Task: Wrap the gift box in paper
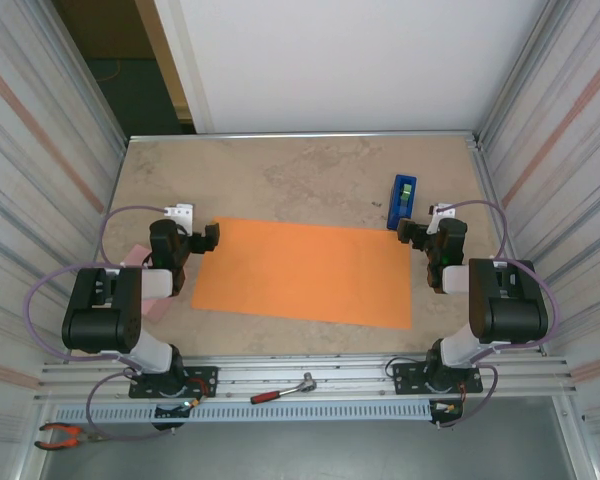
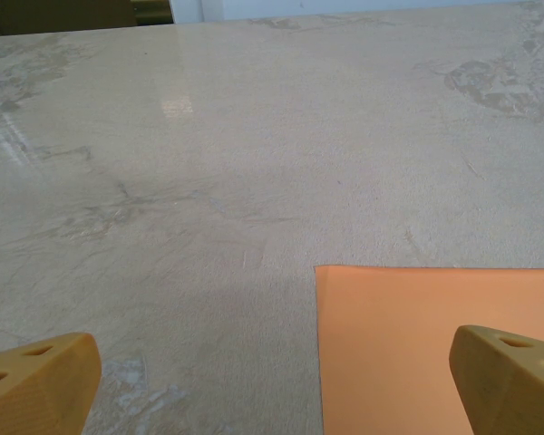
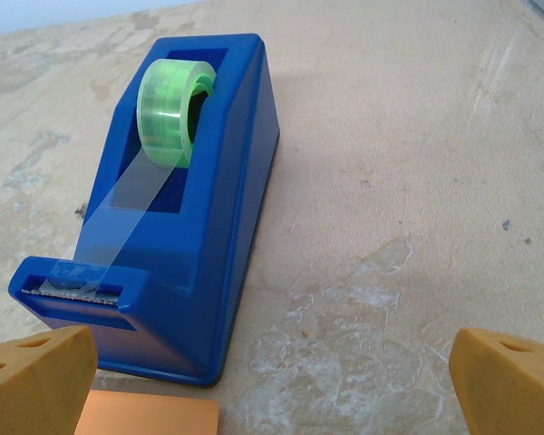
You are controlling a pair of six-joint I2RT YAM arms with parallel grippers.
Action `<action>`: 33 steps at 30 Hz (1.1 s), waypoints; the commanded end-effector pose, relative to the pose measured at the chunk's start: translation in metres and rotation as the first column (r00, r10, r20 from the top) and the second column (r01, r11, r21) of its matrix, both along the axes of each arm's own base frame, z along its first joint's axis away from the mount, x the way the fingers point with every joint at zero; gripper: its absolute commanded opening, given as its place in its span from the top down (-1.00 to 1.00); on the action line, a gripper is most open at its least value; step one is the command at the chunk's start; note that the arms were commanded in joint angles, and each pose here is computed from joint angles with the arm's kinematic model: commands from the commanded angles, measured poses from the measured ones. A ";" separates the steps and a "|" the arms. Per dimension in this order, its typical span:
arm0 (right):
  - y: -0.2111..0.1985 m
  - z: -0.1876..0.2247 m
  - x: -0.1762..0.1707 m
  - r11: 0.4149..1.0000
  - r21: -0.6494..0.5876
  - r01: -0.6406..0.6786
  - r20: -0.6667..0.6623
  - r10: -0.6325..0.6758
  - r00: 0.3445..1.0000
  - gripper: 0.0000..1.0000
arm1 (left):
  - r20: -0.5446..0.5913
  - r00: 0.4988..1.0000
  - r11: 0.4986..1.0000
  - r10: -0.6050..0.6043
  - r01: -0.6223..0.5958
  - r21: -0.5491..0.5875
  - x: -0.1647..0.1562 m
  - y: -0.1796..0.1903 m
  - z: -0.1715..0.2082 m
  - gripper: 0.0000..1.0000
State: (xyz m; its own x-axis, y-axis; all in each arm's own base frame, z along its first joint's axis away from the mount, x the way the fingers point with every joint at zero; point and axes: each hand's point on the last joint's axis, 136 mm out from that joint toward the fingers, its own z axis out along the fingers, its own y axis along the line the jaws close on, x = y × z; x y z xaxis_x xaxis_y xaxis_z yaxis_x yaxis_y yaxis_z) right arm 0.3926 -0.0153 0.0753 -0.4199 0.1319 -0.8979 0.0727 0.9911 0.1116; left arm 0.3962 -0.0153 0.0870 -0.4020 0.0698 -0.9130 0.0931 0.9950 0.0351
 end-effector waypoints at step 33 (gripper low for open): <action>0.033 0.110 -0.059 0.923 0.369 0.108 -0.158 -0.052 0.986 -0.96 | -0.503 0.703 0.699 0.503 -0.673 -0.241 -0.107 0.041 0.054 -0.98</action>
State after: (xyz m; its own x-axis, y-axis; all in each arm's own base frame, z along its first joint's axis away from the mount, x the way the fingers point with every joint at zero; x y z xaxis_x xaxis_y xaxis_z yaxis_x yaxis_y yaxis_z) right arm 0.3543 -0.0201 0.2104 -0.3391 0.4863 -0.8053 0.2493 0.8719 0.4215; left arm 0.3399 0.0256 0.1774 -0.4536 -0.4988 -0.7385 -0.4499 0.8435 -0.2933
